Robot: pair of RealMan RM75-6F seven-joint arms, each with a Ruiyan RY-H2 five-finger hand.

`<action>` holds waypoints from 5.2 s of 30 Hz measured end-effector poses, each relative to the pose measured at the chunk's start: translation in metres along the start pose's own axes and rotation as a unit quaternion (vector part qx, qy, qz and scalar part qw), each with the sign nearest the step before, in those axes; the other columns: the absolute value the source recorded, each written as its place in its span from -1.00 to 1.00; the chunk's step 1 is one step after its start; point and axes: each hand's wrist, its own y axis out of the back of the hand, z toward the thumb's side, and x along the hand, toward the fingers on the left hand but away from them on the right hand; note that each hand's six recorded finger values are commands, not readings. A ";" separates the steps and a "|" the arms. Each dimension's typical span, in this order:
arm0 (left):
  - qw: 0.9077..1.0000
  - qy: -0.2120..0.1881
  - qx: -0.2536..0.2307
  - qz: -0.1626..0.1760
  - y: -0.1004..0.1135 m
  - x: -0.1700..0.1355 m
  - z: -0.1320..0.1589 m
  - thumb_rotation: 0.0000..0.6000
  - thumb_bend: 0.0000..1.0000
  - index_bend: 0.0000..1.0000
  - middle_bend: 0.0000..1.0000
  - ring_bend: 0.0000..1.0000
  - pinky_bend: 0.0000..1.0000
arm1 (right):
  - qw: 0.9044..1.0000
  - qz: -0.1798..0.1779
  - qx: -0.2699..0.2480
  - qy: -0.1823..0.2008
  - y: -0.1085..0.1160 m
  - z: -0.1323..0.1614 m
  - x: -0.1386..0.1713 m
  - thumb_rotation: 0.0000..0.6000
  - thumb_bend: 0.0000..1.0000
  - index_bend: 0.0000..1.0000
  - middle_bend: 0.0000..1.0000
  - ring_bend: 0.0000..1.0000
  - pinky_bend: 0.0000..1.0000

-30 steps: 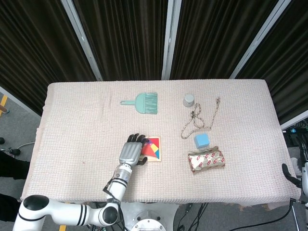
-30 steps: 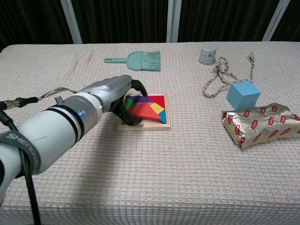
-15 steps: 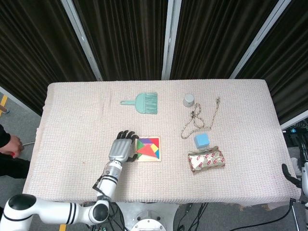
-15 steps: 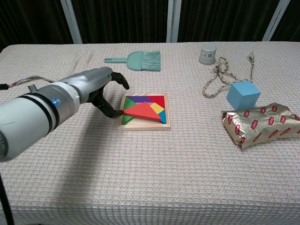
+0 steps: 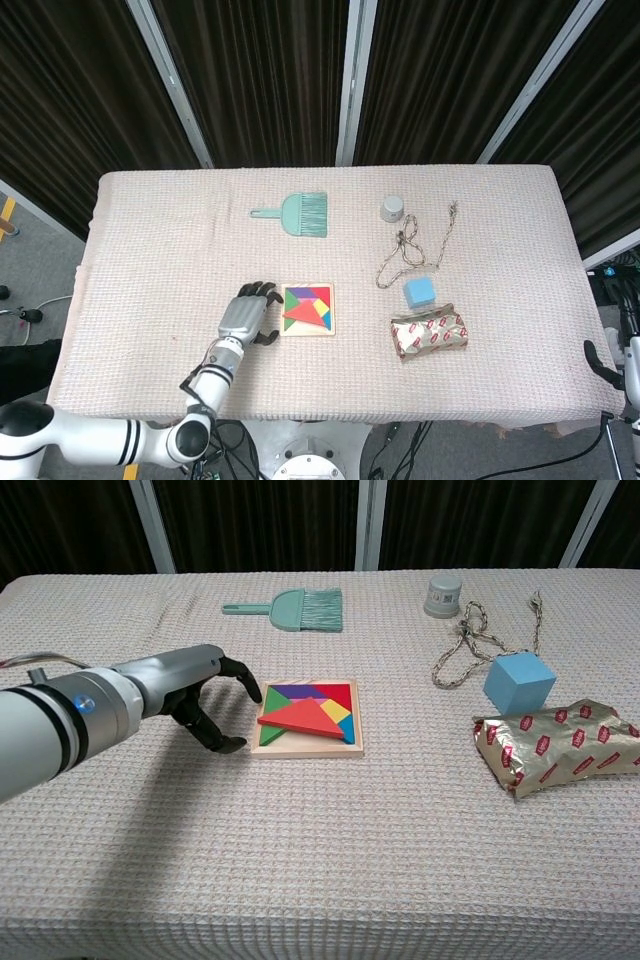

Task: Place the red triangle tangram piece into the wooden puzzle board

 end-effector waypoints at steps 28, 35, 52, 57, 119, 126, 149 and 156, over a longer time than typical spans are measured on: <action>0.999 -0.024 0.010 -0.021 -0.017 -0.015 0.009 1.00 -0.41 -0.27 -0.85 -1.00 -1.00 | 1.000 0.005 0.000 -0.004 -0.003 -0.003 -0.001 1.00 -0.50 -1.00 -1.00 -1.00 -1.00; 0.999 -0.030 0.013 -0.024 -0.019 -0.020 0.010 1.00 -0.41 -0.25 -0.85 -1.00 -1.00 | 1.000 0.006 0.001 -0.004 -0.004 -0.002 -0.001 1.00 -0.50 -1.00 -1.00 -1.00 -1.00; 0.998 -0.053 -0.008 0.013 0.007 -0.018 0.017 1.00 -0.41 -0.40 -0.85 -1.00 -1.00 | 1.000 0.006 0.001 -0.002 -0.004 -0.002 -0.002 1.00 -0.50 -1.00 -1.00 -1.00 -1.00; 0.999 -0.050 -0.004 0.004 0.003 -0.012 0.017 1.00 -0.41 -0.40 -0.86 -1.00 -1.00 | 1.000 0.004 0.000 -0.005 -0.003 -0.004 -0.001 1.00 -0.50 -1.00 -1.00 -1.00 -1.00; 0.998 -0.048 0.030 -0.028 -0.005 0.002 0.025 1.00 -0.41 -0.41 -0.89 -1.00 -1.00 | 1.000 0.007 -0.001 -0.010 -0.005 -0.008 -0.001 1.00 -0.50 -1.00 -1.00 -1.00 -1.00; 0.998 -0.050 0.028 -0.029 -0.005 0.002 0.027 1.00 -0.41 -0.41 -0.89 -1.00 -1.00 | 1.000 0.008 -0.002 -0.012 -0.006 -0.010 -0.001 1.00 -0.50 -1.00 -1.00 -1.00 -1.00; 0.997 -0.070 0.020 -0.019 0.001 -0.005 0.036 1.00 -0.41 -0.43 -0.89 -1.00 -1.00 | 1.000 0.009 -0.002 -0.012 -0.007 -0.011 -0.001 1.00 -0.50 -1.00 -1.00 -1.00 -1.00; 0.997 -0.075 0.016 0.000 0.010 -0.017 0.033 1.00 -0.41 -0.48 -0.89 -1.00 -1.00 | 1.000 0.011 -0.002 -0.012 -0.008 -0.010 -0.001 1.00 -0.50 -1.00 -1.00 -1.00 -1.00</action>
